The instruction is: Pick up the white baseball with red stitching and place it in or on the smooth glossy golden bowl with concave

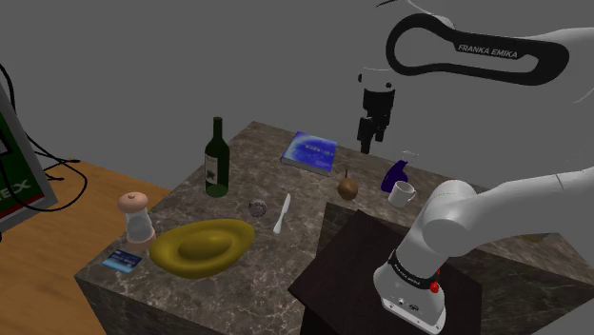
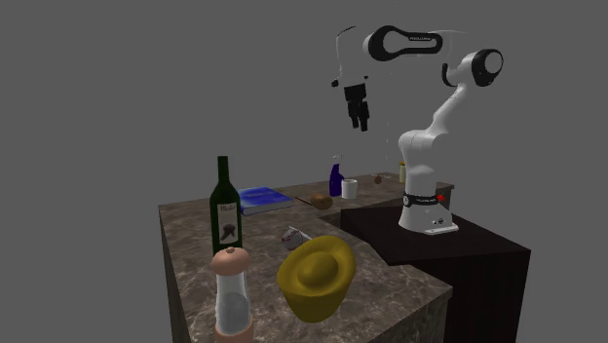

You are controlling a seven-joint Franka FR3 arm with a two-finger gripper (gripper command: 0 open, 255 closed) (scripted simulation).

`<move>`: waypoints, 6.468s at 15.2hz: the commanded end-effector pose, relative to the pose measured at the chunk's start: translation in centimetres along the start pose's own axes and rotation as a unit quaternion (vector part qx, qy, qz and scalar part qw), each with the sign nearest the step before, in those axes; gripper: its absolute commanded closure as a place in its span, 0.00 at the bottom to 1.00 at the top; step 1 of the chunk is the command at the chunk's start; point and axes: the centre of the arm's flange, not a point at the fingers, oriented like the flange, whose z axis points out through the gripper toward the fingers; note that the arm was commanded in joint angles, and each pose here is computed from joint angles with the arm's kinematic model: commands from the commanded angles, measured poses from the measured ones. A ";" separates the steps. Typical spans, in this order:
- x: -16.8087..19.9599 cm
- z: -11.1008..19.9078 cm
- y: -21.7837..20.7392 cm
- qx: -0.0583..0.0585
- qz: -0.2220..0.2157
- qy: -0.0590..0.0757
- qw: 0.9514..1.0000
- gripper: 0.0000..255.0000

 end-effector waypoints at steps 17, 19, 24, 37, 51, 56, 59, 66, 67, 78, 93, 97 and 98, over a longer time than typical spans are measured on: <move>12.4 12.9 -8.1 0.020 0.032 0.064 0.997 0.00; 14.1 14.3 -9.1 0.022 0.036 0.072 0.997 0.00; 18.5 17.9 -11.5 0.029 0.045 0.092 0.994 0.00; 28.7 25.6 -16.6 0.042 0.066 0.134 0.988 0.00; 29.5 28.5 -16.8 0.042 0.066 0.134 0.988 1.00; 29.5 28.5 -16.8 0.042 0.066 0.134 0.988 1.00; 29.5 28.5 -16.8 0.042 0.066 0.134 0.988 1.00; 28.8 25.4 -16.5 0.042 0.066 0.134 0.988 1.00; 28.7 24.9 -16.4 0.042 0.066 0.134 0.988 1.00; 27.5 19.3 -15.7 0.042 0.066 0.134 0.988 1.00; 25.8 12.0 -14.9 0.042 0.066 0.134 0.988 1.00; 24.9 11.5 -20.1 0.042 0.066 0.134 0.988 1.00; 24.6 11.3 -21.3 0.042 0.066 0.134 0.988 1.00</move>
